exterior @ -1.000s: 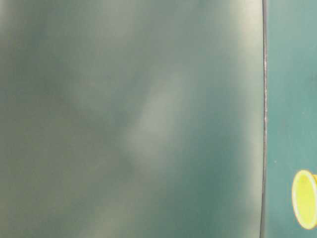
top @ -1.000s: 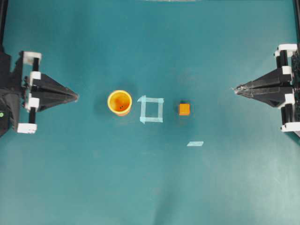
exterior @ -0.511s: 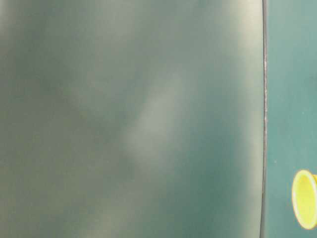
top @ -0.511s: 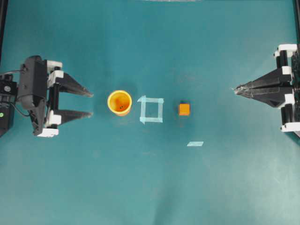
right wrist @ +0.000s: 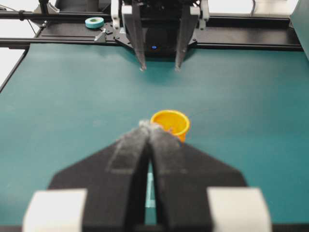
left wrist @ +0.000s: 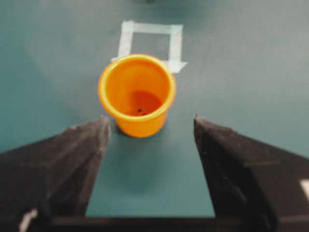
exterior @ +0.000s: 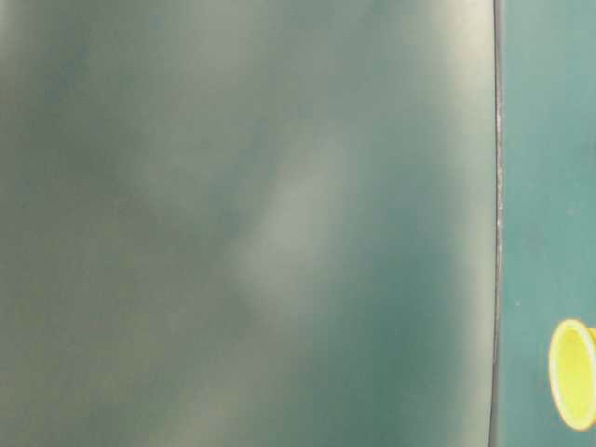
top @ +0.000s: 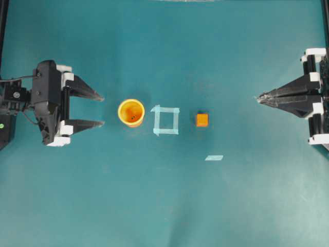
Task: Move the cup backward with left arm.
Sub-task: 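Advance the open left gripper around the orange cup's side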
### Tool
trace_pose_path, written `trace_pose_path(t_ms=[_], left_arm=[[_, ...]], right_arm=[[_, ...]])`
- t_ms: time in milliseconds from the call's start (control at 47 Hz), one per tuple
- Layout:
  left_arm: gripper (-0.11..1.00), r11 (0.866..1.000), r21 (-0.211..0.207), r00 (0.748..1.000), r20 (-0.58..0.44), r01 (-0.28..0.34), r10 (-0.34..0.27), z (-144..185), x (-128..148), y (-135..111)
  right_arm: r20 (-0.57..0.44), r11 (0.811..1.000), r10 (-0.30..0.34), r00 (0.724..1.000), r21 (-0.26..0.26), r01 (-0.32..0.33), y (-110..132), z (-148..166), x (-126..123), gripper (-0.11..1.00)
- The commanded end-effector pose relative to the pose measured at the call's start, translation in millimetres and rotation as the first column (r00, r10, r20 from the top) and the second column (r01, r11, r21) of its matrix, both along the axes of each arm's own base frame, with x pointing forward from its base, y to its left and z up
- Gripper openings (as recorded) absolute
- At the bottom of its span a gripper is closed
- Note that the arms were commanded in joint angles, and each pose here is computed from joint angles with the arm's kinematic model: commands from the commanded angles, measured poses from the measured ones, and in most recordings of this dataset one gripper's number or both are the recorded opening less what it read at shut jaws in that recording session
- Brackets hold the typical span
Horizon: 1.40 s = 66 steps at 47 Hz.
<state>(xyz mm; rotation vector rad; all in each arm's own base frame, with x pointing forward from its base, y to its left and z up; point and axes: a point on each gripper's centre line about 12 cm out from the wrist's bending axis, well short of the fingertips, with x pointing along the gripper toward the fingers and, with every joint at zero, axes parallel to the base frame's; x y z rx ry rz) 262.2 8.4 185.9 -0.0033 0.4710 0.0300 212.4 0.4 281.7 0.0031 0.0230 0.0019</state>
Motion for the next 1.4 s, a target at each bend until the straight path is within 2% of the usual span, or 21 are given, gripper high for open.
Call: trace_pose_path(t_ms=[0, 85, 362, 532, 745, 1021, 1383], left_arm=[[0.69, 1.0, 0.003, 1.0, 0.008, -0.006, 0.006, 0.7, 3.1, 2.1], [0.69, 1.0, 0.001, 1.0, -0.009, -0.007, 0.007, -7.5, 1.8, 2.0], [0.69, 0.997, -0.052, 0.998, -0.03, -0.049, 0.048, -30.8, 4.2, 5.3], [0.75, 0.996, -0.07, 0.997, -0.056, -0.061, 0.057, -42.3, 11.3, 5.7], [0.8, 0.996, -0.069, 0.998, -0.039, -0.059, 0.056, -45.6, 24.9, 6.4], [0.81, 0.996, -0.069, 0.995, -0.089, -0.058, 0.052, -64.0, 38.8, 5.7], [0.81, 0.996, -0.069, 0.997, -0.057, -0.054, 0.051, -70.6, 57.5, 6.1]], right_arm=[[0.04, 1.0, 0.0, 0.999, 0.0, 0.0, 0.0, 15.0, 2.6, 0.0], [0.041, 1.0, 0.002, 0.999, 0.002, -0.002, 0.3, 15.8, 2.4, 0.0], [0.046, 1.0, 0.001, 0.999, 0.002, -0.002, 0.3, 17.7, 2.7, 0.0], [0.046, 1.0, 0.001, 0.999, 0.002, -0.002, 0.3, 17.7, 2.7, 0.0], [0.044, 1.0, 0.002, 0.999, 0.002, -0.002, 0.3, 17.3, 3.0, 0.0], [0.054, 1.0, 0.0, 0.999, 0.003, 0.0, 0.0, 20.5, 2.8, 0.0], [0.06, 1.0, 0.001, 0.998, 0.008, -0.002, 0.3, 23.0, 3.2, 0.0]])
